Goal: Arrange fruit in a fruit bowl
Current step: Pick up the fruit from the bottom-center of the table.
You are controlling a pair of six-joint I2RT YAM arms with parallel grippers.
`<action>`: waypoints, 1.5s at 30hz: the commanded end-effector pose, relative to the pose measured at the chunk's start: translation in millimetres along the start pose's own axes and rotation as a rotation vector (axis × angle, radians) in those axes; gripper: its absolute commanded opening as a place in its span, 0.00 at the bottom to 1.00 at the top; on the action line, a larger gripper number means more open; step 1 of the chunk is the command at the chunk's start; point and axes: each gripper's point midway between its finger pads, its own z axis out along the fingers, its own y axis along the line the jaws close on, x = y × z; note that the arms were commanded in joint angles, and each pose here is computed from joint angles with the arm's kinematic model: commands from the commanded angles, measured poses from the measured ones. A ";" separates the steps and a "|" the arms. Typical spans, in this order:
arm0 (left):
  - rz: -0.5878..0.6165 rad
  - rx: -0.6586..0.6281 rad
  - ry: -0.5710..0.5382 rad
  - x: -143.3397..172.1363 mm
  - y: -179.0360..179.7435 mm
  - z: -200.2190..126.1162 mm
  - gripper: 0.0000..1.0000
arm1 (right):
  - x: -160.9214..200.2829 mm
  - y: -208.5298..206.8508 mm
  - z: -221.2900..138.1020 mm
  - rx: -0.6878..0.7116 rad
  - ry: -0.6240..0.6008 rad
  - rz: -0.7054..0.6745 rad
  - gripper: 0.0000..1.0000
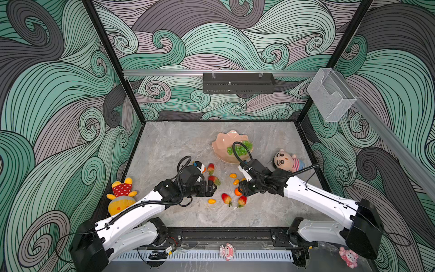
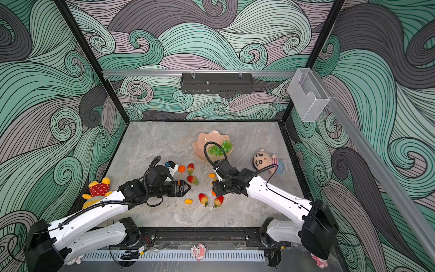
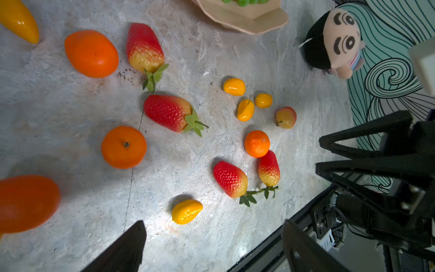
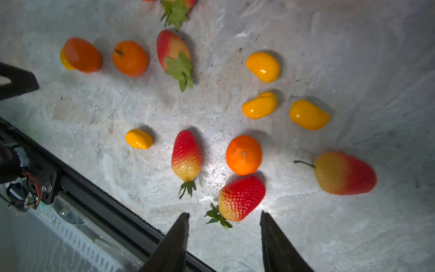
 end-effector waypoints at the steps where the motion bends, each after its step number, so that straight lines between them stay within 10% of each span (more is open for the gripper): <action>1: -0.050 0.001 0.029 14.5 6.6 -1.6 0.93 | 5.8 25.4 14.0 -0.069 0.038 -0.033 0.48; 28: -0.101 0.041 -0.040 3.0 11.8 -6.7 0.97 | 37.1 40.1 85.3 -0.007 0.267 -0.127 0.39; 45: -0.118 -0.008 -0.051 7.1 25.2 -10.9 0.97 | 39.1 33.8 86.6 0.031 0.283 -0.127 0.07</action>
